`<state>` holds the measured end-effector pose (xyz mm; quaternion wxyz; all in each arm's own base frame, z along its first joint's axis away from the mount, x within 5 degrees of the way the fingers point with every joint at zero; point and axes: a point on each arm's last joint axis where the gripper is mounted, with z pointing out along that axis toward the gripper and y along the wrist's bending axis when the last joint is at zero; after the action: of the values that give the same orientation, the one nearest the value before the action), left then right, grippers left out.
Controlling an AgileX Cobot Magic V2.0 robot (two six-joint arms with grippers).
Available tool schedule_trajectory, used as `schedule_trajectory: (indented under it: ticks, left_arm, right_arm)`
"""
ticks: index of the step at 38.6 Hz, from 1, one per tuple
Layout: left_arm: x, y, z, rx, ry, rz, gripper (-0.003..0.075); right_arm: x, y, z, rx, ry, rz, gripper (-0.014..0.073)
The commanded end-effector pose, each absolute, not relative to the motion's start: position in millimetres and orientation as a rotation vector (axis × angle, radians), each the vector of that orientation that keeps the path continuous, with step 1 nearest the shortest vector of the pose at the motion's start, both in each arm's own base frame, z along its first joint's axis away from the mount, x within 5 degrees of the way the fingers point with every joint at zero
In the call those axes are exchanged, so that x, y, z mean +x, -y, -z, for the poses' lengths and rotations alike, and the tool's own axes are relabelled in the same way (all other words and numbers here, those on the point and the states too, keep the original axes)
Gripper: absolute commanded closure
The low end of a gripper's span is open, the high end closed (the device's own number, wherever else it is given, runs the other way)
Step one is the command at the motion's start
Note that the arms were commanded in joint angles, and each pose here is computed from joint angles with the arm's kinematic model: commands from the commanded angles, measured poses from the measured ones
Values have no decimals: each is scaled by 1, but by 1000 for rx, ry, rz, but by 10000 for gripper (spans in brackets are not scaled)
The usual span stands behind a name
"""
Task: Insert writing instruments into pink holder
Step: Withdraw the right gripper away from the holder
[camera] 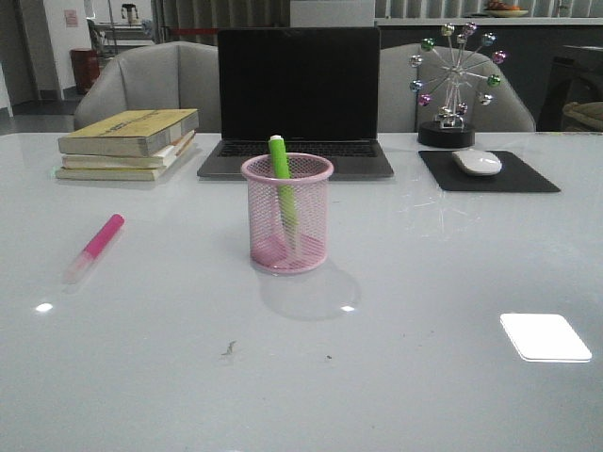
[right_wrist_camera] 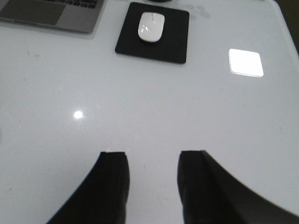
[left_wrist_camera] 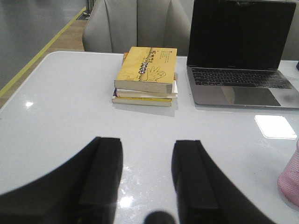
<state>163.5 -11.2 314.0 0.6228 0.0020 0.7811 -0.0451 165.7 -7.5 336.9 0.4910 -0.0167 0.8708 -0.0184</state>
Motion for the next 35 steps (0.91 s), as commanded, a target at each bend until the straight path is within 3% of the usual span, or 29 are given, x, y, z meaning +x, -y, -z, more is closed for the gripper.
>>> schedule_trajectory:
  ticks: [1,9,16,18,35]
  left_arm:
    - [165,10,-334,-8,-1672,100,386]
    - [168,10,-336,-12,-1651,97,374]
    - [192,12,-344,-5,-1721,102,183]
    - [203,14,-346,0,-1766,106,162]
    - [321,32,-360,7,-2203,254,202]
  right_arm:
    - [152,10,-337,-37,-2060,75,211]
    - [141,9,-323,-36,-2084,71,211]
    - [141,8,-323,-24,-2076,53,211]
    - [141,8,-323,-22,-2075,48,211]
    - [142,8,-323,-22,-2073,48,211]
